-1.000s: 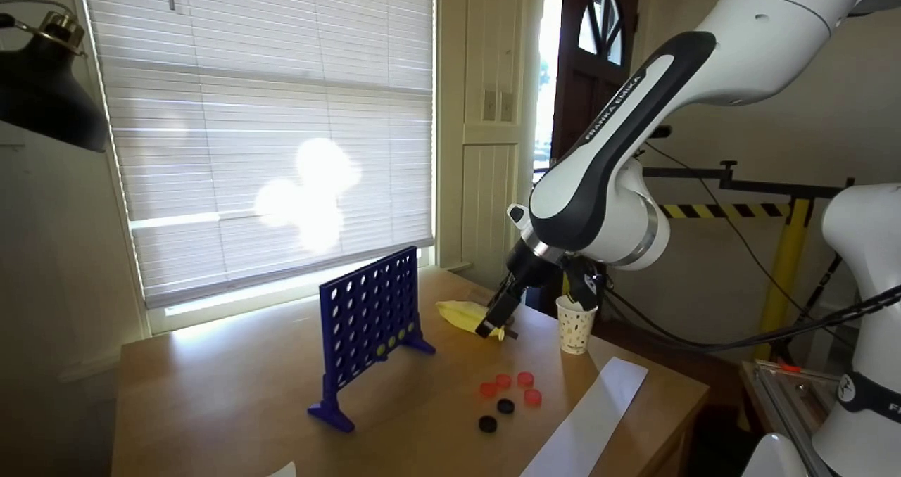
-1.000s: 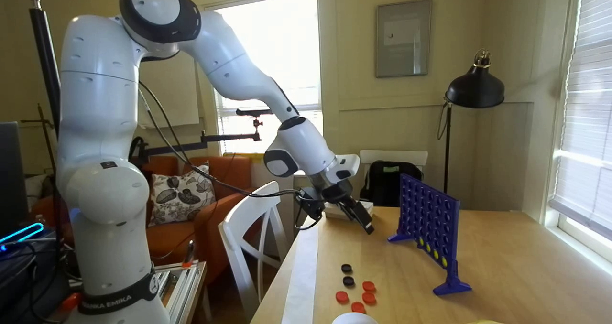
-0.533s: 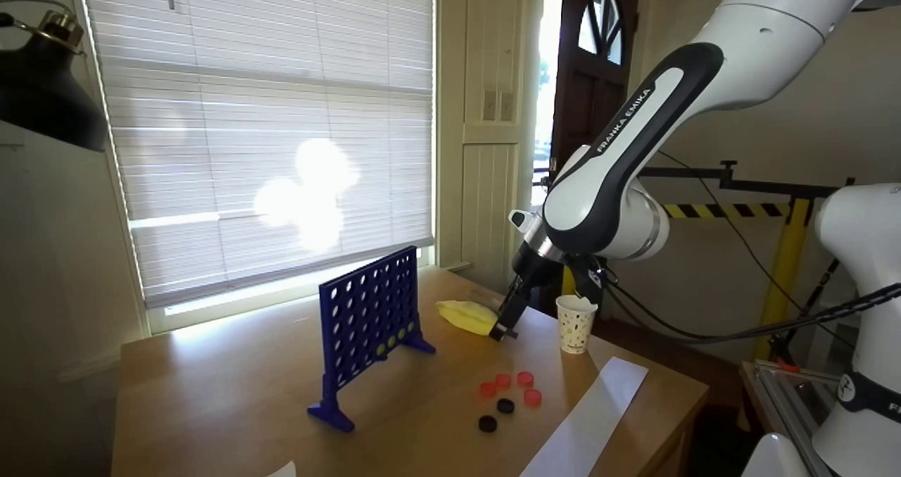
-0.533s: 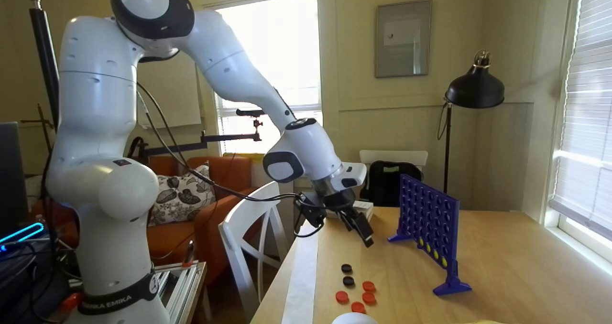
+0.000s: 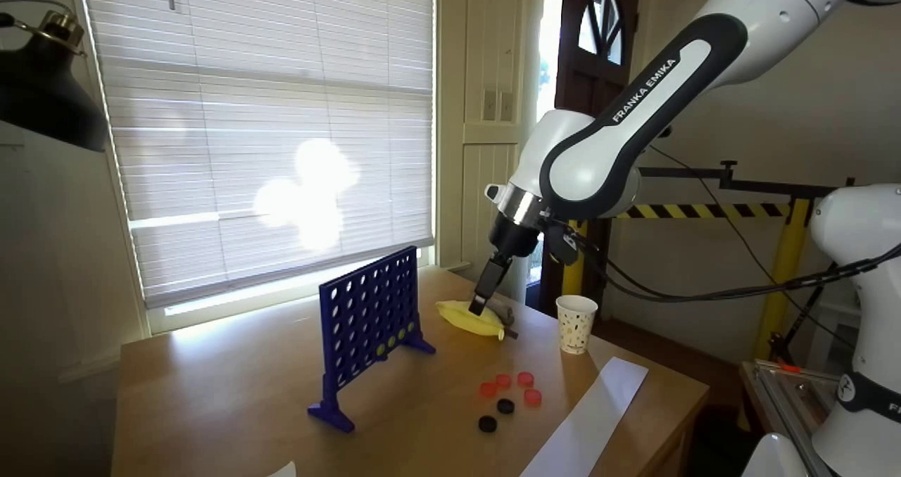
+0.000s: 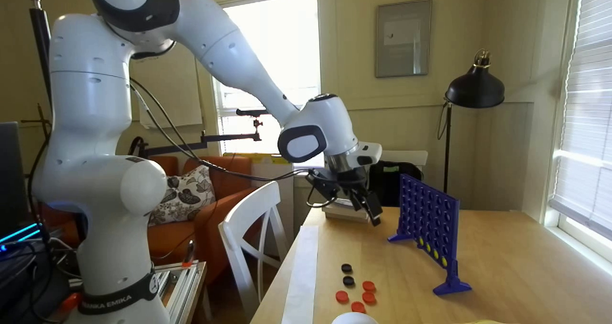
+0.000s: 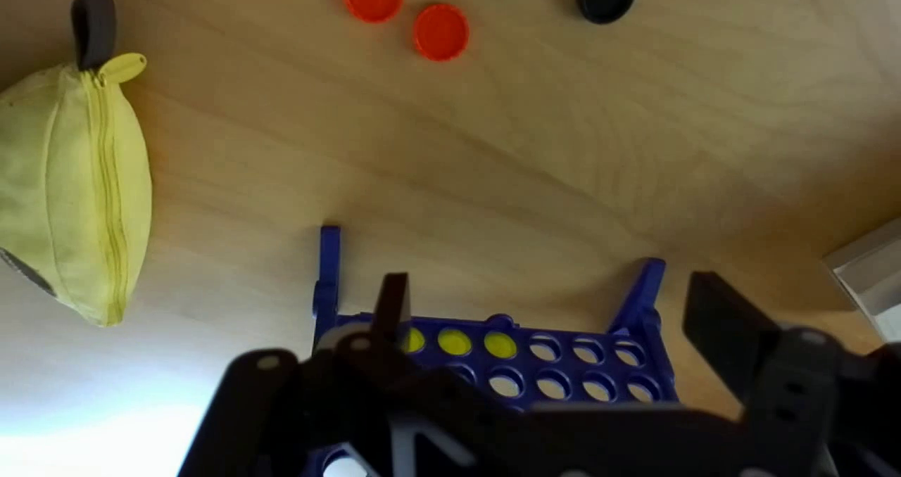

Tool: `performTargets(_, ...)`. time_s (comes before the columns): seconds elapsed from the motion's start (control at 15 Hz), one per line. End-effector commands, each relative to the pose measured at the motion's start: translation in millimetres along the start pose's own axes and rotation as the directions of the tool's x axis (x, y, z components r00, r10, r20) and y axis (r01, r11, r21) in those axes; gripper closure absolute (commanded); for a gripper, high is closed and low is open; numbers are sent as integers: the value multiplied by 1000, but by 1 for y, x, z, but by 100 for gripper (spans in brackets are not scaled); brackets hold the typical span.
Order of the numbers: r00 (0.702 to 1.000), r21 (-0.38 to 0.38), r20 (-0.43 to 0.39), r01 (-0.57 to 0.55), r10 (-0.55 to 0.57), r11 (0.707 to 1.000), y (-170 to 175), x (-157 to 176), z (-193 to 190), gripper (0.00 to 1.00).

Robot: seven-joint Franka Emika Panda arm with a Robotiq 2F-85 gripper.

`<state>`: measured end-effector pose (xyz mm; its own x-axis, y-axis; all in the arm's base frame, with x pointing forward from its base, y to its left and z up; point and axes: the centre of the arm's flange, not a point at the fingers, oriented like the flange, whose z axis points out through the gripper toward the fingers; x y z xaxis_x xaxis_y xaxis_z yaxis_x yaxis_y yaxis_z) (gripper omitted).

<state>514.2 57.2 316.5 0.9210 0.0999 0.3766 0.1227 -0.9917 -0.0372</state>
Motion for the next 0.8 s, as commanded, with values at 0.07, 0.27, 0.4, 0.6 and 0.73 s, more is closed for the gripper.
performTargets(0.07,998,13,54,-19,18,1000,-23,24,-72,0)
performTargets(0.27,996,12,92,-14,13,1000,-29,34,-83,0)
performTargets(0.4,993,17,115,-8,6,1000,-33,37,-90,0)
performTargets(0.6,995,-1,99,3,-3,1000,-29,52,-61,0)
performTargets(0.73,995,-5,100,3,-2,1000,-28,51,-61,0)
